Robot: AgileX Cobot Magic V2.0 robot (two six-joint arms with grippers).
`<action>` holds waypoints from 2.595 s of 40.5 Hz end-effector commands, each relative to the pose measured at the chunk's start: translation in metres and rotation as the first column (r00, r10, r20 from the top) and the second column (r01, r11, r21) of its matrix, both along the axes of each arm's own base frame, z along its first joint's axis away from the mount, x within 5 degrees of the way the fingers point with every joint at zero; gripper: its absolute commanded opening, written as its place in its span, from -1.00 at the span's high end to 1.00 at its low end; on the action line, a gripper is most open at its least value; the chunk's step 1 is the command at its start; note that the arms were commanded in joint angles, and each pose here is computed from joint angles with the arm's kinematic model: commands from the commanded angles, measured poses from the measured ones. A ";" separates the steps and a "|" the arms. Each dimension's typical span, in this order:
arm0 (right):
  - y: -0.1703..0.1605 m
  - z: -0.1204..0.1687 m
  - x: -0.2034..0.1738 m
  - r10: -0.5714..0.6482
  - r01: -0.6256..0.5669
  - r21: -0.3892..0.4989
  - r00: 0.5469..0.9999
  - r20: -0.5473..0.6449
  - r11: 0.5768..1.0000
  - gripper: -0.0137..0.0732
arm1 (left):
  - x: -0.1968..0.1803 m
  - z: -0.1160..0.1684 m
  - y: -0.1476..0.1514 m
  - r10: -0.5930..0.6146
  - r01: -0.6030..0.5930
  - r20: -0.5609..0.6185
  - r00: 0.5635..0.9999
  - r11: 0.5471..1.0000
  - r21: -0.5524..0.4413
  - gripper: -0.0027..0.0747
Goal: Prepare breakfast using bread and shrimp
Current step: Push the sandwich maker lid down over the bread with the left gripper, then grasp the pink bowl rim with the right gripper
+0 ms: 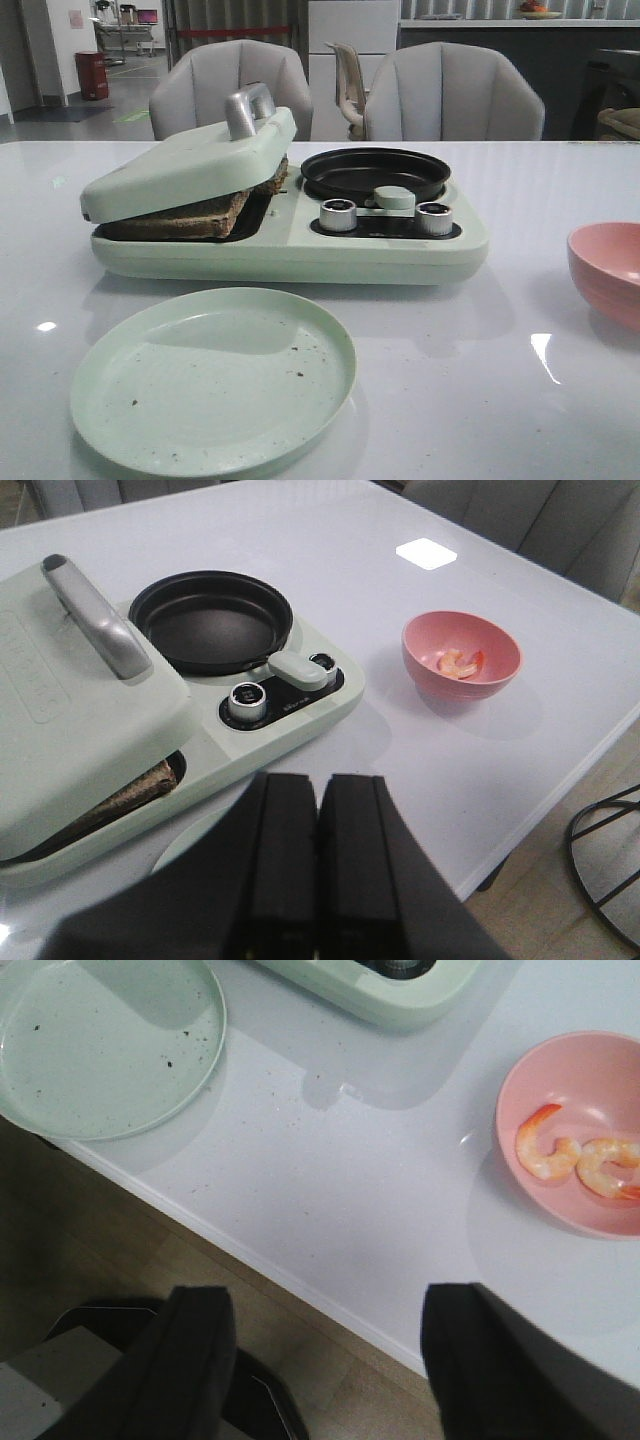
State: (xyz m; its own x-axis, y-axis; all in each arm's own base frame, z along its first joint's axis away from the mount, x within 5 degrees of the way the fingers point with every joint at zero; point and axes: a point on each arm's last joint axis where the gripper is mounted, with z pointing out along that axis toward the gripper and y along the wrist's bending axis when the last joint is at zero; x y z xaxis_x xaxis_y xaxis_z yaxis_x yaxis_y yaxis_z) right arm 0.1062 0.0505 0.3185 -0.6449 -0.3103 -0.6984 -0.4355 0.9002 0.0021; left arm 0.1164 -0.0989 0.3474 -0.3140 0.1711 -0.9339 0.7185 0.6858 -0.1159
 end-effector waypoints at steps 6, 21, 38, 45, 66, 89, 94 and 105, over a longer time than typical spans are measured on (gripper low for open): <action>0.001 0.016 0.005 -0.007 0.002 0.047 0.994 0.113 0.999 -0.50 | -0.005 0.015 0.002 0.008 -0.005 0.050 0.999 0.998 -0.059 0.67; -0.001 0.010 0.030 -0.092 0.091 -0.055 0.996 -0.007 0.994 -0.50 | -0.005 0.014 0.002 0.007 -0.004 0.049 0.999 0.998 -0.058 0.67; -0.046 0.004 0.086 -0.382 0.359 -0.199 0.919 -0.093 0.912 -0.50 | -0.005 0.014 0.002 0.007 -0.004 0.049 0.999 0.998 -0.058 0.67; -0.045 0.001 0.094 -0.386 0.368 -0.172 0.919 -0.083 0.914 -0.50 | -0.005 0.014 0.002 0.007 -0.004 0.049 0.999 0.998 -0.058 0.67; -0.099 -0.034 0.195 -0.533 0.492 -0.214 0.816 -0.224 0.844 -0.50 | -0.006 0.014 0.002 0.004 -0.001 0.046 0.999 0.998 -0.056 0.67; -0.109 -0.090 0.251 -0.527 0.443 -0.297 0.783 -0.330 0.846 -0.50 | -0.006 0.014 0.002 0.004 -0.001 0.046 0.999 0.998 -0.056 0.67; -0.110 -0.099 0.254 -0.525 0.436 -0.304 0.775 -0.350 0.847 -0.40 | -0.006 0.014 0.002 0.004 -0.001 0.046 0.999 0.998 -0.056 0.67; -0.110 -0.102 0.255 -0.525 0.434 -0.306 0.774 -0.355 0.847 0.20 | -0.006 0.014 0.002 0.004 -0.001 0.046 0.999 0.998 -0.056 0.67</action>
State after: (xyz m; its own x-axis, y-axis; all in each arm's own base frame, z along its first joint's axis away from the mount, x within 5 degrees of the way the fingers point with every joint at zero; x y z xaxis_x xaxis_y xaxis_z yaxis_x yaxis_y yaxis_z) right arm 0.3580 -0.0561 0.1931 -0.9774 0.0313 -0.2093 0.0535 0.9934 -0.1011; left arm 0.1101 -0.0970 0.3467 -0.3166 0.1817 -0.9310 0.7311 0.6721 -0.1175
